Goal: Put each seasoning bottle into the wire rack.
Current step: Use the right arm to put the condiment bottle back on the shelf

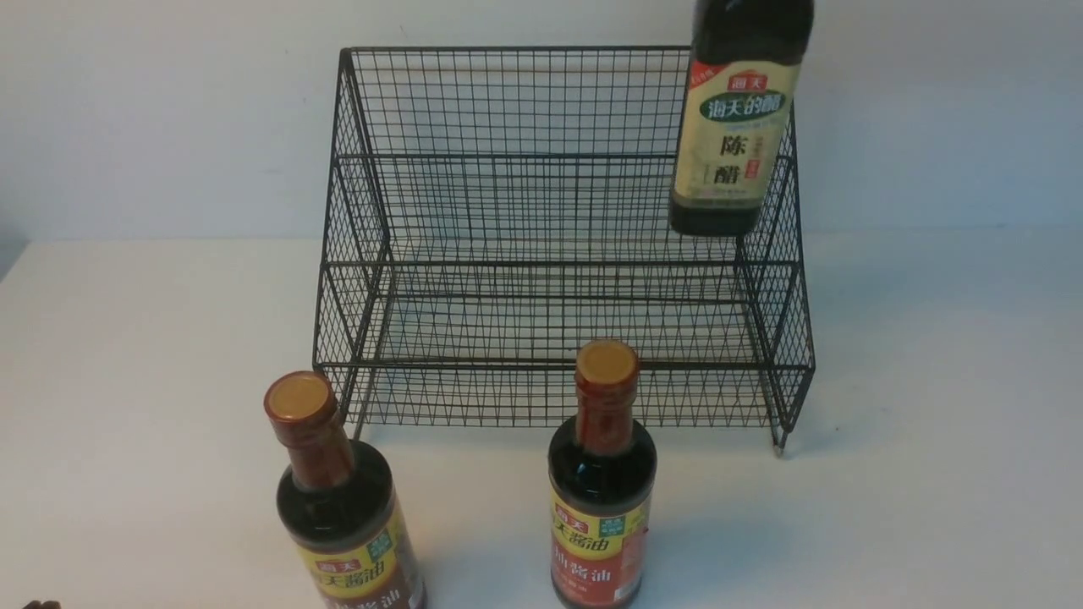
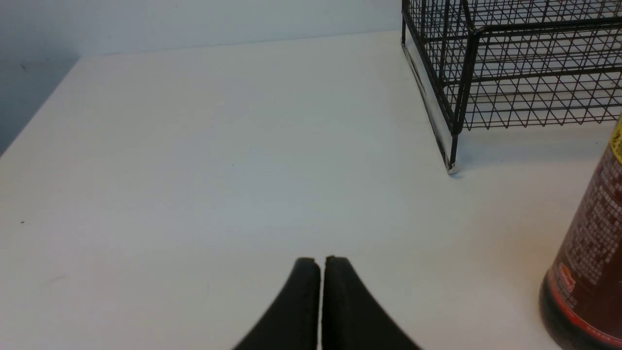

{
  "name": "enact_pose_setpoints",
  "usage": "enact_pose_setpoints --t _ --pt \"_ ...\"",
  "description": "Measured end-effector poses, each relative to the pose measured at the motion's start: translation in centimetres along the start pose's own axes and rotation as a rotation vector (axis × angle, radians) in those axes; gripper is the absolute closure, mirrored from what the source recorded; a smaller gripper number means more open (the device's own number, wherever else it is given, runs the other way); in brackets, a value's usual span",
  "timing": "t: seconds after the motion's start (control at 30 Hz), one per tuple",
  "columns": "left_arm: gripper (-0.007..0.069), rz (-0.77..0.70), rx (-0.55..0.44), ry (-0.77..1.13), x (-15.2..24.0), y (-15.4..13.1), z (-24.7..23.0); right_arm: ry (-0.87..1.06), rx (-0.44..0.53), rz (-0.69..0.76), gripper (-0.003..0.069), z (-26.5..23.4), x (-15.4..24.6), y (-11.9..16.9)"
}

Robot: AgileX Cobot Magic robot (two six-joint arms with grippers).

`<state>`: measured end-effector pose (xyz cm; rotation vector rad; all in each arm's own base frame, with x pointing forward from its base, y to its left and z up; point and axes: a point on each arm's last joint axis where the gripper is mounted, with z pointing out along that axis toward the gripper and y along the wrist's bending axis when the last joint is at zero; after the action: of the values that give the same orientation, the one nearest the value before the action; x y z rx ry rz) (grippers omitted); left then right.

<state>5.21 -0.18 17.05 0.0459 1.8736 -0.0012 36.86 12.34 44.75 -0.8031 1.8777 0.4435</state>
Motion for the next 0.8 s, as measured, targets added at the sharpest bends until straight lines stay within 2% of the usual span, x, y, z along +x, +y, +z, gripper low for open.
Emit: enact_pose_setpoints --t 0.23,0.4,0.8 --pt "0.0630 0.000 0.000 0.000 0.0 0.0 0.0 0.120 0.020 -0.011 0.0325 3.6 2.7 -1.6" --pt "0.0630 0.000 0.000 0.000 0.0 0.0 0.0 0.231 -0.001 0.011 0.0325 5.3 4.7 -2.1" --pt "0.0630 0.000 0.000 0.000 0.0 0.0 0.0 0.364 0.028 0.120 0.0325 6.0 6.3 -2.6"
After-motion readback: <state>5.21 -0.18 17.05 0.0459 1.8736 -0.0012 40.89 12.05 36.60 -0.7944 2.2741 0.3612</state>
